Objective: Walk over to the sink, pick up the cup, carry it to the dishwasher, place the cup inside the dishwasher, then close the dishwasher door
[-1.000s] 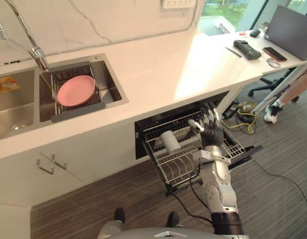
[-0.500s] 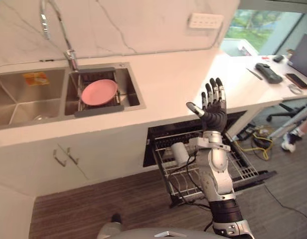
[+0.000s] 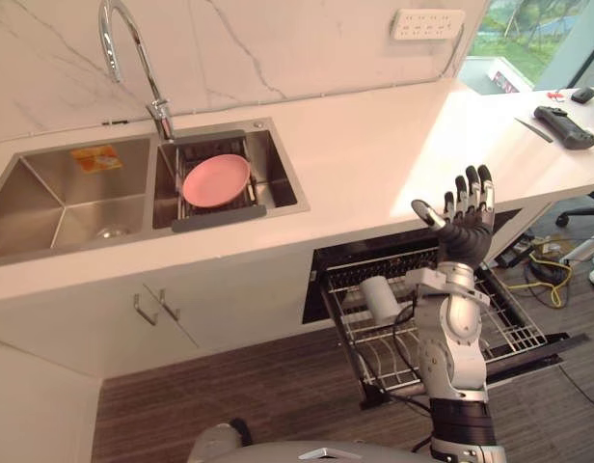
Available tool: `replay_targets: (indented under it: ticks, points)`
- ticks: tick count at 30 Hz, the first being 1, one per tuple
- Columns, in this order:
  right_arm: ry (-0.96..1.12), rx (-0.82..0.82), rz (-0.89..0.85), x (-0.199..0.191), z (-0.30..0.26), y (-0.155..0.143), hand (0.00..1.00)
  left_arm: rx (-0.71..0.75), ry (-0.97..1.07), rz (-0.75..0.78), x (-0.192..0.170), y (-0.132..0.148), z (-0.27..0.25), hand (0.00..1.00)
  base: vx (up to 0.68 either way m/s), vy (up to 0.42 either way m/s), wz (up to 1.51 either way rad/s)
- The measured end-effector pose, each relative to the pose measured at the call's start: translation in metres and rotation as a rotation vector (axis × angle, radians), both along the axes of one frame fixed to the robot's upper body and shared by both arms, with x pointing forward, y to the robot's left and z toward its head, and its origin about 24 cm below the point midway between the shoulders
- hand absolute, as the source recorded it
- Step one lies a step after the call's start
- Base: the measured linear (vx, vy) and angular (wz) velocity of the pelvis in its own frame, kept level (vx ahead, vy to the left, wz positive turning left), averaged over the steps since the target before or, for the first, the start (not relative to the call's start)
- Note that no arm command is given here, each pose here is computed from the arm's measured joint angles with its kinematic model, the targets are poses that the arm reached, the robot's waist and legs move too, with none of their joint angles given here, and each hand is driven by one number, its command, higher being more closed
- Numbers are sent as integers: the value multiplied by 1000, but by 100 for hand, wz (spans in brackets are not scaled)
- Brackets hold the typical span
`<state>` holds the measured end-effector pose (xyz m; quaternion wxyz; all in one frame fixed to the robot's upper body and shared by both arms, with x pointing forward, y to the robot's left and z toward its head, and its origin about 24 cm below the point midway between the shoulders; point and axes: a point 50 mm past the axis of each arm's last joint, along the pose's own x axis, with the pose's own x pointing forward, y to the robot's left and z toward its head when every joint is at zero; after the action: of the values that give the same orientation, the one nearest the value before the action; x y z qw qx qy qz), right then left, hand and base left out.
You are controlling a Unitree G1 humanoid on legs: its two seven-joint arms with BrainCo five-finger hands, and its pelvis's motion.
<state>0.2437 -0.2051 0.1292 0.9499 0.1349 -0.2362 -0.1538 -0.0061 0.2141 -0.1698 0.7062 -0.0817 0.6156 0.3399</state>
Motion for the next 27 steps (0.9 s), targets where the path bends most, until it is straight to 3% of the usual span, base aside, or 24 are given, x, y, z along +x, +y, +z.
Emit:
replay_targets:
  ticks: [9,14,27]
  points:
    - [29,12,13,-5,-8,4,0,36,-18,-183,35,15,5,0,116,21,22]
    - [36,10,-38,-12,-13,-15,0,14,22,-277,44,4,3,0,74,-48,44]
    - [21,-19,-47,-15,-13,-16,0,-7,75,-266,33,0,1,0,-66,-21,3]
